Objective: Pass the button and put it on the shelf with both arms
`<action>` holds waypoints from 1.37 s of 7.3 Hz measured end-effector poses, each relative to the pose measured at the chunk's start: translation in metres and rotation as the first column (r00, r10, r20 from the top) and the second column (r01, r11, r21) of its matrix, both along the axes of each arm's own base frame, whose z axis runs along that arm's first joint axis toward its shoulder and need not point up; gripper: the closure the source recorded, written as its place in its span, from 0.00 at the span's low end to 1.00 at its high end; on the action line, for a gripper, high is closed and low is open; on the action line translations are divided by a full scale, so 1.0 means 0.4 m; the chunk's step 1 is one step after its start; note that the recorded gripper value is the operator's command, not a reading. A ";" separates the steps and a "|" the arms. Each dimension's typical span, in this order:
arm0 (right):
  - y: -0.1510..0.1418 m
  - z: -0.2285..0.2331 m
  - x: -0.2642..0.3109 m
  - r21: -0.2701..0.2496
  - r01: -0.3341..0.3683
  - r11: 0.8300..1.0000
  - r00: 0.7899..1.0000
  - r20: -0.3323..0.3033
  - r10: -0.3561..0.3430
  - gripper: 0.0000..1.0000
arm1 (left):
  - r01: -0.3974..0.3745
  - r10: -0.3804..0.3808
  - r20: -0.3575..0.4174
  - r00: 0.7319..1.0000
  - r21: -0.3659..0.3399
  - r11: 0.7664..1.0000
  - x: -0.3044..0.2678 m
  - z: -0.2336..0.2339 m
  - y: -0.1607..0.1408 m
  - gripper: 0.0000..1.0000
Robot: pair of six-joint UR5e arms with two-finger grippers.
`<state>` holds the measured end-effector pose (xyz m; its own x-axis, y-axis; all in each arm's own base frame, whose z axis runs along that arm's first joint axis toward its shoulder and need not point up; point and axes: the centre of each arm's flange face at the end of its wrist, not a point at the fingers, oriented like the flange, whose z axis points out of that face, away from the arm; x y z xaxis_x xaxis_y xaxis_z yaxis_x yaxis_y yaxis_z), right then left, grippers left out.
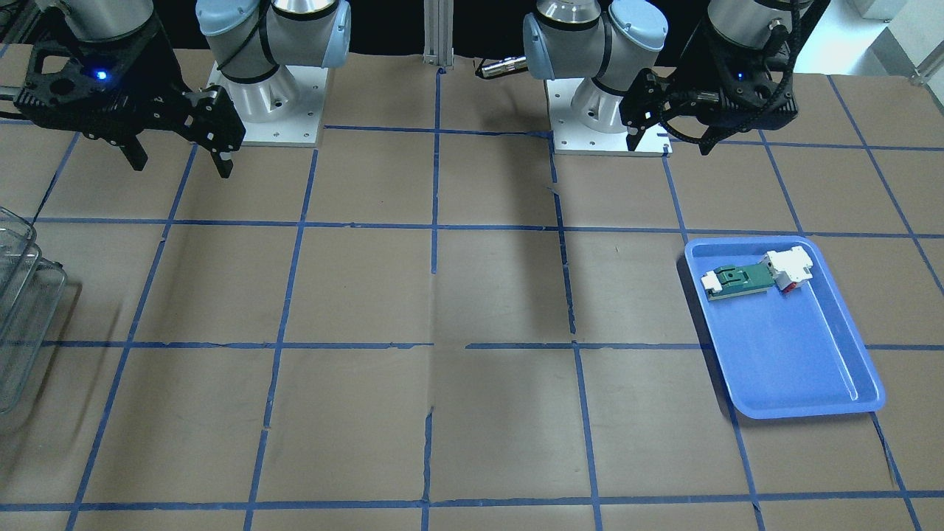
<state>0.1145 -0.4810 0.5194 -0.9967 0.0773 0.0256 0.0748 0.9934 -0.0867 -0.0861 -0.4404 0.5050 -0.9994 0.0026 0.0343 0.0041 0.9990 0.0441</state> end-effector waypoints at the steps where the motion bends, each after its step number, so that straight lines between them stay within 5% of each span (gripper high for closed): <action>1: -0.010 0.005 0.004 -0.014 0.016 1.000 1.000 0.004 -0.016 0.00 | 0.000 0.000 0.000 1.000 0.000 1.000 0.000 0.000 0.000 0.00; 10: -0.025 0.004 0.026 -0.012 -0.004 1.000 1.000 0.025 0.005 0.00 | 0.002 -0.002 -0.003 1.000 -0.011 1.000 -0.002 0.010 0.001 0.00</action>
